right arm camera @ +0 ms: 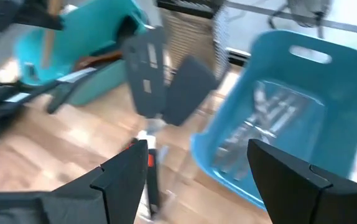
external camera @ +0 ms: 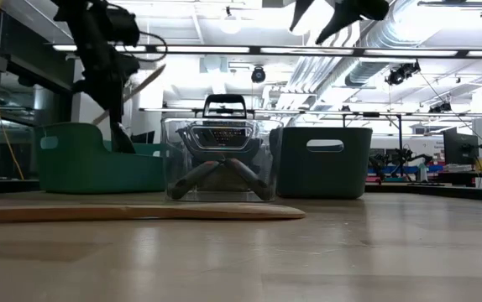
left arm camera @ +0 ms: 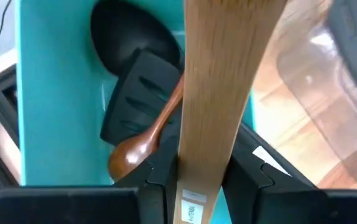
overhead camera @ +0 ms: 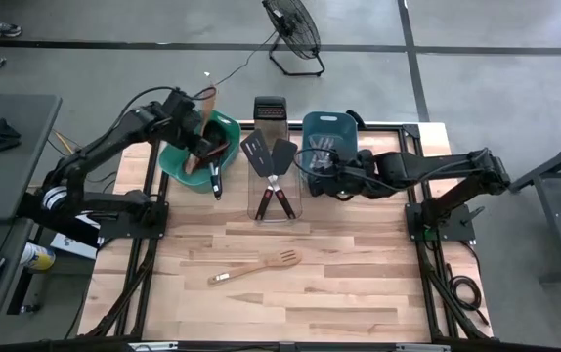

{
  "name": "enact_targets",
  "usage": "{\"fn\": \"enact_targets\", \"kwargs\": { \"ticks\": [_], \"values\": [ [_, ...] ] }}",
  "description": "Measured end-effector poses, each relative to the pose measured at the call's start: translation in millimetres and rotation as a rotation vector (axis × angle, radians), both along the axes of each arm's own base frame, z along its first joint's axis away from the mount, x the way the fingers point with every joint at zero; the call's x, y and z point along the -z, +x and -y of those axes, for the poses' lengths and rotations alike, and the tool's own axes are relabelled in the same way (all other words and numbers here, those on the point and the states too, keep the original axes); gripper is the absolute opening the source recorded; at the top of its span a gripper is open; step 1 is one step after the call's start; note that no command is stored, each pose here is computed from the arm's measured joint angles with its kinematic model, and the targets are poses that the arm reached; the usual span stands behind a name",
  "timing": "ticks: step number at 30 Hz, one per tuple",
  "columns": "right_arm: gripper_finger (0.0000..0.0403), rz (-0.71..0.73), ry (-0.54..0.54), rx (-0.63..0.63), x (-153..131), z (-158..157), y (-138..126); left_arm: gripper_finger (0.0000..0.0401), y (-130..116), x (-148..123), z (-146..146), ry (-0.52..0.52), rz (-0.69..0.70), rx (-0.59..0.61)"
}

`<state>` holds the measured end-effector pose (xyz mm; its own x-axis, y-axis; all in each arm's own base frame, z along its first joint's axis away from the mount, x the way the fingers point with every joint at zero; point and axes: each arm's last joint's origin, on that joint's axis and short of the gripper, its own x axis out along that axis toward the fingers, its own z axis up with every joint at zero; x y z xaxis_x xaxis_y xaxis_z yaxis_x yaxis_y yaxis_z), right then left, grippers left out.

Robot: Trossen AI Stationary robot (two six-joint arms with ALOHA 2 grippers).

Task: Pick & Place Kitchen Items
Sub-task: Put the wooden serving spoon into the green bin, then put the wooden spatula into the green bin

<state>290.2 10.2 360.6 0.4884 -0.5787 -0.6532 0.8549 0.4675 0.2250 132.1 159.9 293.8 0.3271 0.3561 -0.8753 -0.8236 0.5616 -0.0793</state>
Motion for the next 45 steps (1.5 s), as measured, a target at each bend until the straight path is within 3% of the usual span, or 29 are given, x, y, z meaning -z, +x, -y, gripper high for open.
{"fn": "enact_targets", "kwargs": {
  "ticks": [7, 12, 18, 28, 36, 41, 45],
  "values": [
    [0.0267, -0.131, 0.021, 0.100, 8, 14, -14, 0.0089, 9, 17, -12, -0.084, -0.045, -0.067],
    [0.0267, -0.316, 0.012, 0.143, 13, 25, -30, 0.0089, 13, 29, -16, -0.172, -0.079, -0.139],
    [0.0267, -0.481, -0.023, 0.037, 9, 36, -44, 0.0096, 15, 36, -20, -0.208, -0.105, -0.226],
    [0.0267, -0.466, -0.144, -0.101, -28, 48, -91, 0.0098, 14, 48, -20, -0.296, -0.194, -0.323],
    [0.0267, -0.388, -0.186, -0.118, -49, 54, -127, 0.0151, 16, 51, -21, -0.338, -0.156, -0.387],
    [0.0267, -0.364, -0.195, -0.127, -55, 53, -138, 0.0172, 16, 50, -20, -0.373, -0.135, -0.393],
    [0.0267, -0.360, -0.174, -0.176, -55, 52, -140, 0.0174, 18, 33, -21, -0.356, -0.097, -0.372]
  ]
}}
